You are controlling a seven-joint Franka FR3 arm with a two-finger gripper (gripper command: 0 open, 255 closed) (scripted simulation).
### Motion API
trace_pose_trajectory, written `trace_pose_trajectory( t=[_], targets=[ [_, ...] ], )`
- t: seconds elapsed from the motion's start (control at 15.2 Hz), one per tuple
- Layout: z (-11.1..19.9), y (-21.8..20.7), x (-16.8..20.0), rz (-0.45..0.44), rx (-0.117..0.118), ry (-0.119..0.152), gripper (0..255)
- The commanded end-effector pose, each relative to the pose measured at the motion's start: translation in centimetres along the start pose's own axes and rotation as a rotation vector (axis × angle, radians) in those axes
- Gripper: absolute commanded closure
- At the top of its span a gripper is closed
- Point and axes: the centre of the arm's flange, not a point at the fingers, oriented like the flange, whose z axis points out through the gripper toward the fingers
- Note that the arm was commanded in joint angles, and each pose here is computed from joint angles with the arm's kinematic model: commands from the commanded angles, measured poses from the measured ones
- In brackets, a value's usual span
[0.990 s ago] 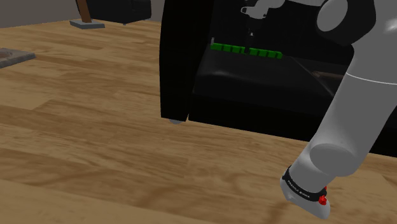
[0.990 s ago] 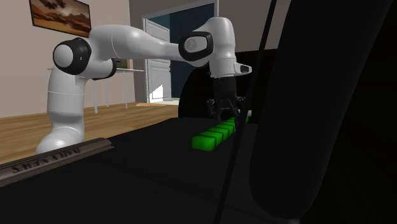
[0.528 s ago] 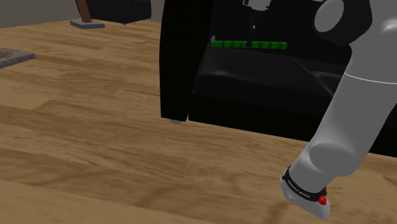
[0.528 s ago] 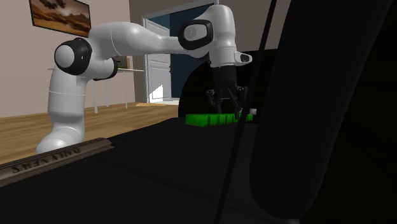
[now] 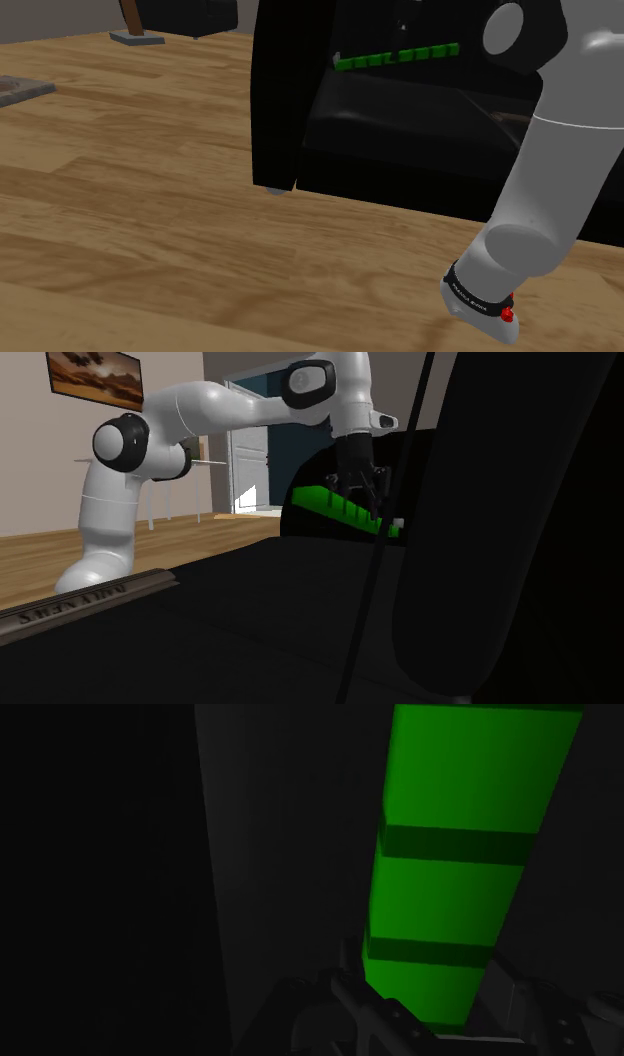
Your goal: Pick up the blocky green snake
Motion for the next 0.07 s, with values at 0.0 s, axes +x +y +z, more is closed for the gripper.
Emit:
trace_pose_trajectory(
  t=[0.0],
  targets=[
    [-0.29,-0.01,0.01,0.0,0.0,0.0,255]
  ],
)
